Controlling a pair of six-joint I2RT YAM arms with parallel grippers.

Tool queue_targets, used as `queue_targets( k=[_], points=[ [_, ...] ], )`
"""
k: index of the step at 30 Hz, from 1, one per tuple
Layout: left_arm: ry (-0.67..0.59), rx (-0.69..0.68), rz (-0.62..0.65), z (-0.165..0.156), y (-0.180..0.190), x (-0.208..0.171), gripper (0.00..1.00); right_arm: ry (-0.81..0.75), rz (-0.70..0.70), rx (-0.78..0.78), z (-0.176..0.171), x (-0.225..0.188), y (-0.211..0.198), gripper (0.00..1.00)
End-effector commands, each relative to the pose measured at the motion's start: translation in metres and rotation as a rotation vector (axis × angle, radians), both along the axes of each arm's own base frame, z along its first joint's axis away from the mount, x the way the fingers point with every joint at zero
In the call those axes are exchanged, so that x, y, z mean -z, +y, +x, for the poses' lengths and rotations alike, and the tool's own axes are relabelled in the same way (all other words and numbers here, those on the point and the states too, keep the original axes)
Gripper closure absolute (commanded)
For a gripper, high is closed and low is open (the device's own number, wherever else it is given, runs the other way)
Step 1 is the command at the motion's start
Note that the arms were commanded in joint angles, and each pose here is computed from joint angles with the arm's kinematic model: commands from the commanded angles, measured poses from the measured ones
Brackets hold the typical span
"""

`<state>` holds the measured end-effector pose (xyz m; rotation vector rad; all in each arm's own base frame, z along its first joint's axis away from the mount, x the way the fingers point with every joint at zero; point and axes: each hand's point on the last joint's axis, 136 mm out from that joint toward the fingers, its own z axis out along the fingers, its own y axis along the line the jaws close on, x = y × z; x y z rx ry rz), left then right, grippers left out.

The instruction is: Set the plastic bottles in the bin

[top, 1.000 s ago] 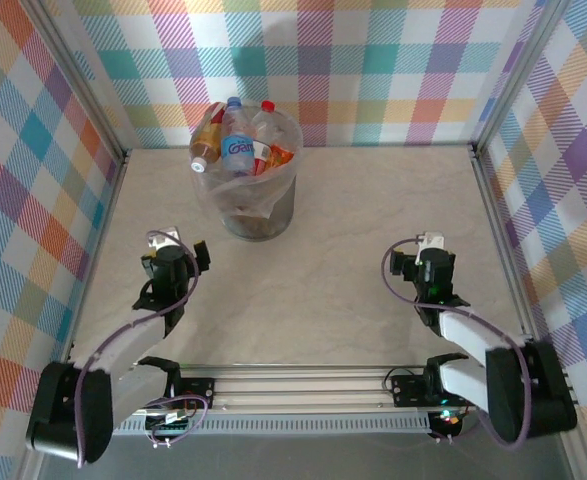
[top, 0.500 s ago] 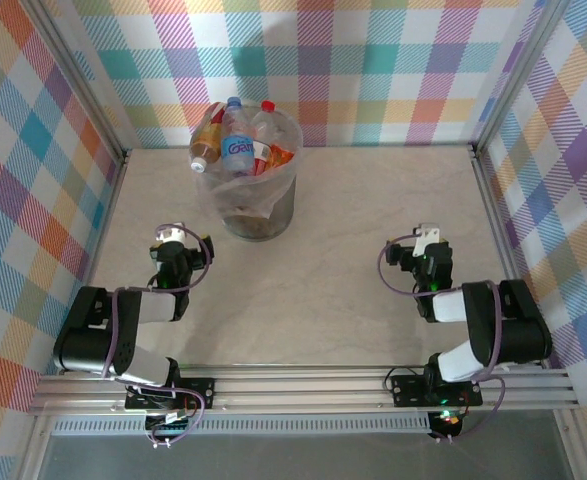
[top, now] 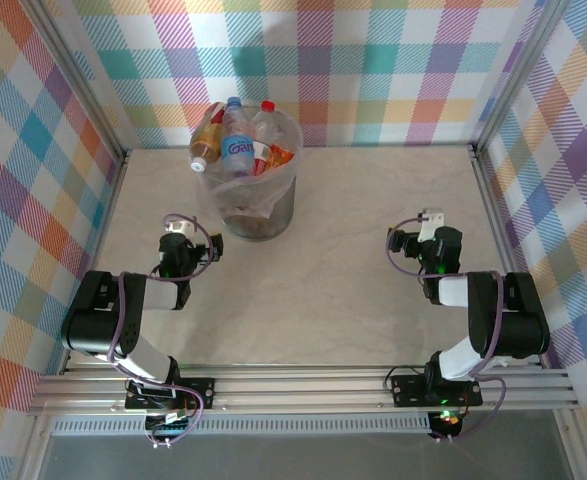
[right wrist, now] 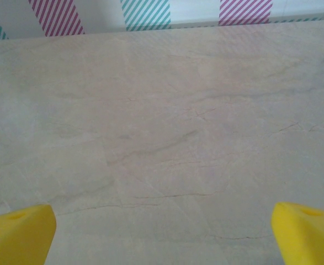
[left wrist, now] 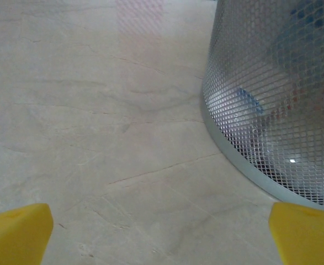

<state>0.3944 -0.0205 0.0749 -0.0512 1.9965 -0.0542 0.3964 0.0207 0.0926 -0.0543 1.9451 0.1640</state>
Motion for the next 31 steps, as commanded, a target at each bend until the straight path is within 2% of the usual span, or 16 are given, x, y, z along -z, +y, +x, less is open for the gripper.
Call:
queue_targets(
  k=[1, 6, 10, 13, 31],
  points=[
    [-0.055, 0.03, 0.003, -0.005, -0.001, -0.008, 0.0, -0.001, 0.023, -0.021, -0.001, -0.001, 0.004, 0.0],
    [-0.064, 0.031, 0.004, -0.007, -0.001, -0.009, 0.0, -0.073, 0.021, -0.026, -0.013, -0.006, 0.005, 0.0],
    [-0.015, 0.045, 0.005, 0.001, -0.004, -0.005, 0.0, 0.004, 0.021, 0.024, 0.0, 0.001, -0.003, 0.0],
    [0.001, -0.003, 0.005, 0.005, 0.004, -0.003, 0.0, -0.003, 0.019, 0.016, 0.0, 0.0, -0.001, 0.0],
    [0.002, -0.005, 0.006, 0.004, 0.004, -0.003, 0.0, 0.004, 0.016, -0.021, 0.001, -0.001, 0.005, 0.0]
  ],
)
